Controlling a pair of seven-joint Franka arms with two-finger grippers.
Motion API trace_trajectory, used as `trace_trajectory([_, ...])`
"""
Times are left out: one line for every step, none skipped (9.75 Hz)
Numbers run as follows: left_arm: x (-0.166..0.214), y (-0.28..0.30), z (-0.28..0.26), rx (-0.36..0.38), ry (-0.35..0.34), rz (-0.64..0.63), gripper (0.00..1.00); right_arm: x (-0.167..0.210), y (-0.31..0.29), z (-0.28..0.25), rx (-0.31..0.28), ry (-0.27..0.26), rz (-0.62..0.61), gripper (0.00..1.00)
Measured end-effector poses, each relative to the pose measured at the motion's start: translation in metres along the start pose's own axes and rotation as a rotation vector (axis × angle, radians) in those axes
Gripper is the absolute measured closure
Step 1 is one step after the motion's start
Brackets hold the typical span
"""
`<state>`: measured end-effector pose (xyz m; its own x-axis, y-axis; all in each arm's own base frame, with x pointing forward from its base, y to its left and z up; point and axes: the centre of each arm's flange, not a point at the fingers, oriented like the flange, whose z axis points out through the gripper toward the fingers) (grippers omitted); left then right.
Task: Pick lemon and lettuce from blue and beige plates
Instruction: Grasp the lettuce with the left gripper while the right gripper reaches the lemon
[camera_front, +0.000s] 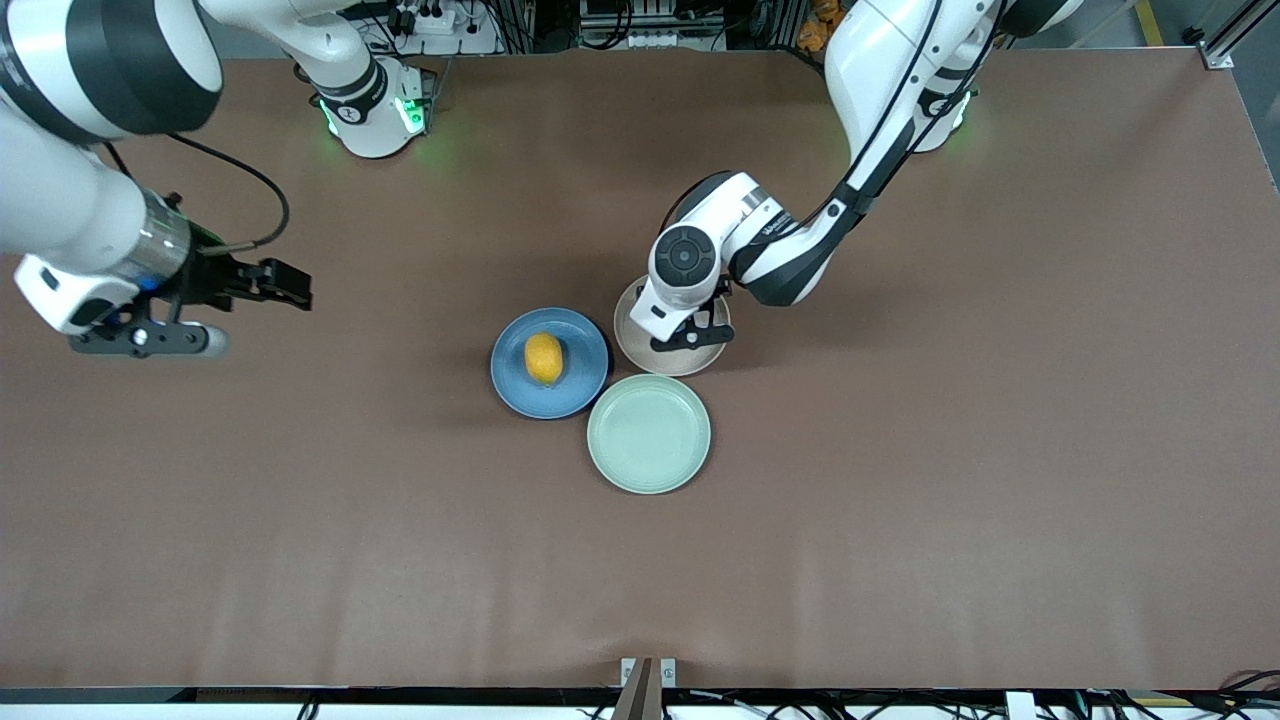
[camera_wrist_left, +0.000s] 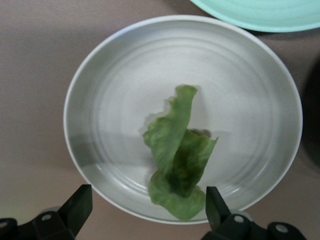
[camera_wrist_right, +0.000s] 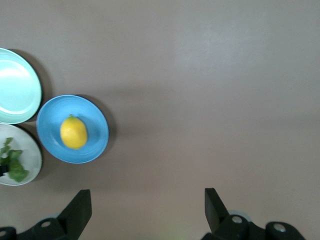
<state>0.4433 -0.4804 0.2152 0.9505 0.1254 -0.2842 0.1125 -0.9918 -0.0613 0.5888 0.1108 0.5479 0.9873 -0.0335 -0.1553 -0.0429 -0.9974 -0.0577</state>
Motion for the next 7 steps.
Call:
trace_trajectory([0.0, 0.003, 0.004, -0.008, 0.005, -0.001, 0.0, 0.007, -0.004, 0.011, 0.004, -0.012, 0.003, 0.0])
trace_trajectory([0.0, 0.006, 0.007, -0.013, 0.01, -0.004, 0.0, 0.012, -0.012, 0.022, 0.002, -0.02, -0.002, 0.0])
trace_trajectory([-0.001, 0.009, 0.011, -0.015, 0.015, -0.007, 0.0, 0.016, -0.023, 0.033, -0.001, -0.021, -0.006, 0.0])
trace_trajectory([-0.001, 0.01, 0.014, -0.012, 0.022, -0.007, 0.0, 0.021, -0.035, 0.044, -0.005, -0.019, -0.009, 0.0])
trace_trajectory([-0.001, 0.011, 0.018, -0.009, 0.024, -0.006, 0.0, 0.025, -0.047, 0.055, -0.009, -0.018, -0.011, 0.0])
trace_trajectory([-0.001, 0.012, 0.022, -0.007, 0.024, -0.004, 0.0, 0.028, -0.062, 0.068, -0.015, -0.02, -0.011, 0.0])
trace_trajectory([-0.003, 0.015, 0.028, -0.005, 0.03, 0.002, 0.0, 0.031, -0.079, 0.085, -0.019, -0.011, -0.006, 0.0])
